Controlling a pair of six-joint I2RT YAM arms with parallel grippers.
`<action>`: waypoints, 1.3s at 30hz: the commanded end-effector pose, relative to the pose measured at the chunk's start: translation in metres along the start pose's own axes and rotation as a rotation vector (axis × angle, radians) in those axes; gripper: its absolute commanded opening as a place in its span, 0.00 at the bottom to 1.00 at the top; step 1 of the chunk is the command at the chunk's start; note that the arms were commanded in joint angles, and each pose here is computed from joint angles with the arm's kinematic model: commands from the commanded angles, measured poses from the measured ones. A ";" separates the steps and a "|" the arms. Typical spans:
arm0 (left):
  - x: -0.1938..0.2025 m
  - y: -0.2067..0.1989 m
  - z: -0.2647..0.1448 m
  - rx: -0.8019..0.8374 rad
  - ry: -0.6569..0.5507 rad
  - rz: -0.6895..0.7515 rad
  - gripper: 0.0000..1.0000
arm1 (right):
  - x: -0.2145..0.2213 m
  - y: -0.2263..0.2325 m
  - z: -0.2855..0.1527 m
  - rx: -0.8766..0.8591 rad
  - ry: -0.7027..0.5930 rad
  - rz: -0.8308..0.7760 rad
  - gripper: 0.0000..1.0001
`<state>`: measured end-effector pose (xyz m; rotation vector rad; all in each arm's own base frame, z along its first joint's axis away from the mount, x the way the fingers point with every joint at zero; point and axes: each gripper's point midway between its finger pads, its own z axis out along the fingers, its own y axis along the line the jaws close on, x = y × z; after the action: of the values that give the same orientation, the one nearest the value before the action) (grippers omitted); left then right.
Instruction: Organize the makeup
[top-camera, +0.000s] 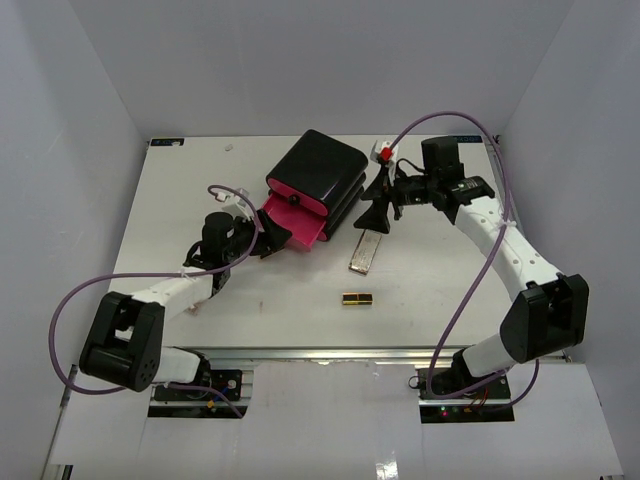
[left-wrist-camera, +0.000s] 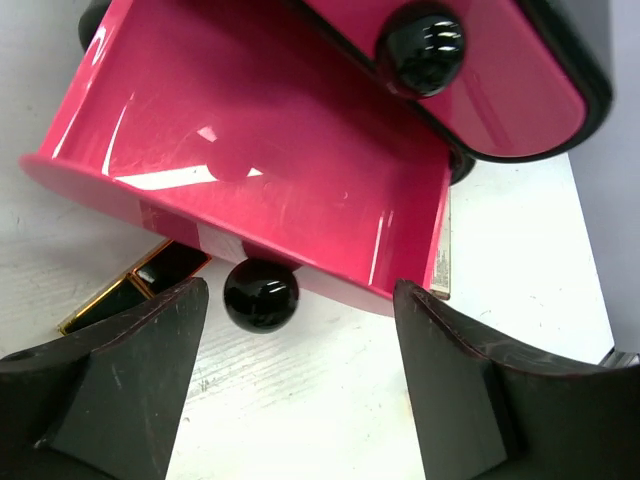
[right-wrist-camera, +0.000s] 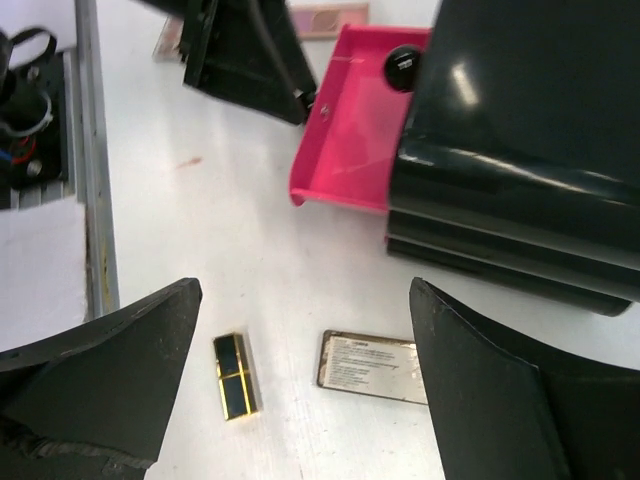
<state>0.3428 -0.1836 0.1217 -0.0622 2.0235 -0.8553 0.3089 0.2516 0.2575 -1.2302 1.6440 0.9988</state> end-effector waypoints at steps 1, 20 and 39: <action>-0.025 -0.022 -0.009 0.057 -0.065 0.028 0.87 | 0.021 0.032 0.002 -0.068 0.079 -0.154 0.95; -0.004 -0.026 -0.081 0.017 -0.113 -0.083 0.89 | 0.154 0.102 0.049 -0.247 0.488 -0.557 0.98; 0.031 0.004 -0.077 -0.053 -0.075 -0.106 0.87 | 0.216 0.085 0.070 -0.166 0.685 -0.452 0.85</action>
<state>0.2656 -0.1528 0.1191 -0.2166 2.0252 -0.8655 0.1986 0.2634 0.0475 -2.1283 1.6322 0.4673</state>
